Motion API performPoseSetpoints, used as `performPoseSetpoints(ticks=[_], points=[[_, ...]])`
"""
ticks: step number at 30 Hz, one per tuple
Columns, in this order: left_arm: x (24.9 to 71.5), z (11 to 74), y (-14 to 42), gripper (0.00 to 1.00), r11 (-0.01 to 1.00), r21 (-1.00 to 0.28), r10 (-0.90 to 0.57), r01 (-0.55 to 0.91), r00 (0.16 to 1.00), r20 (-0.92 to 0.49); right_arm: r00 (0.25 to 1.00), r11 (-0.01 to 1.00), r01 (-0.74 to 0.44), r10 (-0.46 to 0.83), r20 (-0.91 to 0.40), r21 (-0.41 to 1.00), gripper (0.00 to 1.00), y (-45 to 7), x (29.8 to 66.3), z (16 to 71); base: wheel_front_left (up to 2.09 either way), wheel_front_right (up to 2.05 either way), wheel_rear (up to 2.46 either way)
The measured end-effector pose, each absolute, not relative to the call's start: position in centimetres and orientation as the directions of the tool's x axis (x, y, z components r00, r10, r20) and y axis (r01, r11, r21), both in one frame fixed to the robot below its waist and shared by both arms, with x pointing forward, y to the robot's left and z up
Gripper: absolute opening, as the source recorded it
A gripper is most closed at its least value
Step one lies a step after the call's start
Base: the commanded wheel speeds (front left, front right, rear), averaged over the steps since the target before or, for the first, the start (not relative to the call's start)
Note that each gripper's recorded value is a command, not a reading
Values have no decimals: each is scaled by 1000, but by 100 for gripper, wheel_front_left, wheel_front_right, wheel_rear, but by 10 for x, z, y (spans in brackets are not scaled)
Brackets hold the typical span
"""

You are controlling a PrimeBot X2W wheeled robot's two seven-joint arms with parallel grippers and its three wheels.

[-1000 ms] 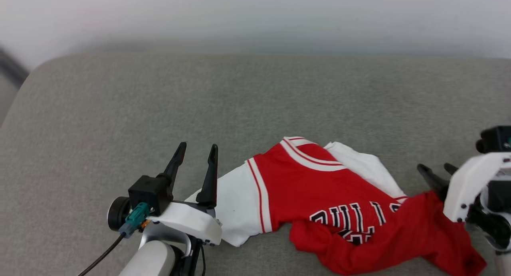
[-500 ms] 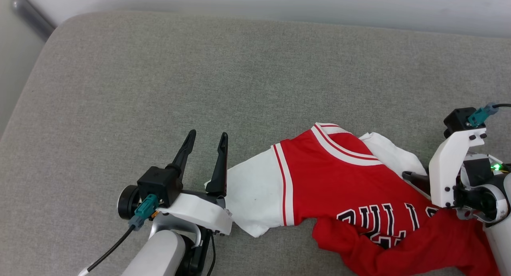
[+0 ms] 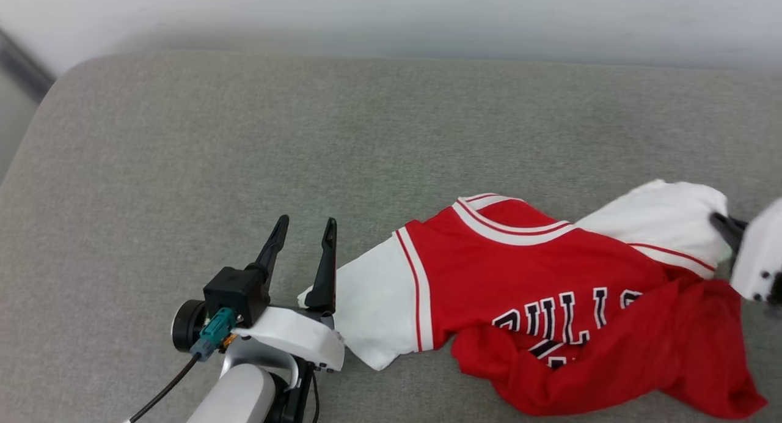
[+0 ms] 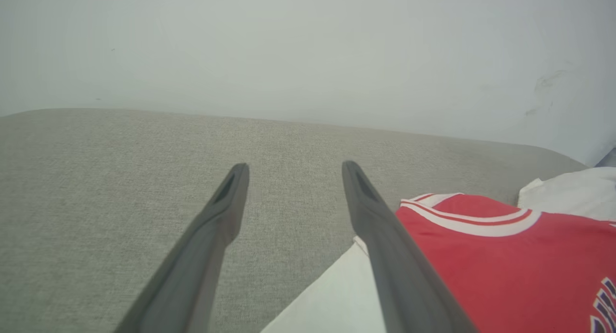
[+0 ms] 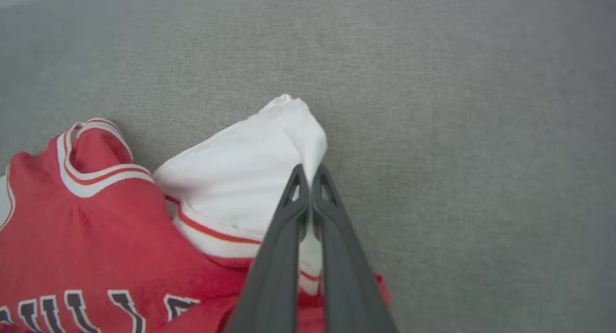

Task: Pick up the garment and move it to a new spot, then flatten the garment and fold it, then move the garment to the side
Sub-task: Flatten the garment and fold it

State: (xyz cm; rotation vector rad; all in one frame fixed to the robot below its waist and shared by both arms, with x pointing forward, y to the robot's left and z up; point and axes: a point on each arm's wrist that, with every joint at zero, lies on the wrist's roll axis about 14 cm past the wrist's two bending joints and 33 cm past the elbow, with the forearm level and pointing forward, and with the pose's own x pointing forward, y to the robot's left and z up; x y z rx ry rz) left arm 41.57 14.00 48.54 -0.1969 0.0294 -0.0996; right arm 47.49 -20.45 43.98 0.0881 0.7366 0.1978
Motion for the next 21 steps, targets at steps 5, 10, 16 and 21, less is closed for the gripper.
performPoseSetpoints(ticks=[5,10,16,21], points=[[413,490,133,100,974,-193,-125,121,992,-11,742,981,85,53,-669,172,0,-268,429,427,0,0,0],[409,491,130,100,972,-194,-135,130,991,-16,671,941,267,-28,-741,207,0,-295,363,386,0,0,0],[404,488,136,100,975,-189,-123,114,992,-39,698,914,318,-46,-715,251,100,-286,339,373,0,0,0],[397,487,141,100,977,-190,-108,96,993,-51,802,930,286,-100,-589,232,100,-288,346,394,0,0,0]])
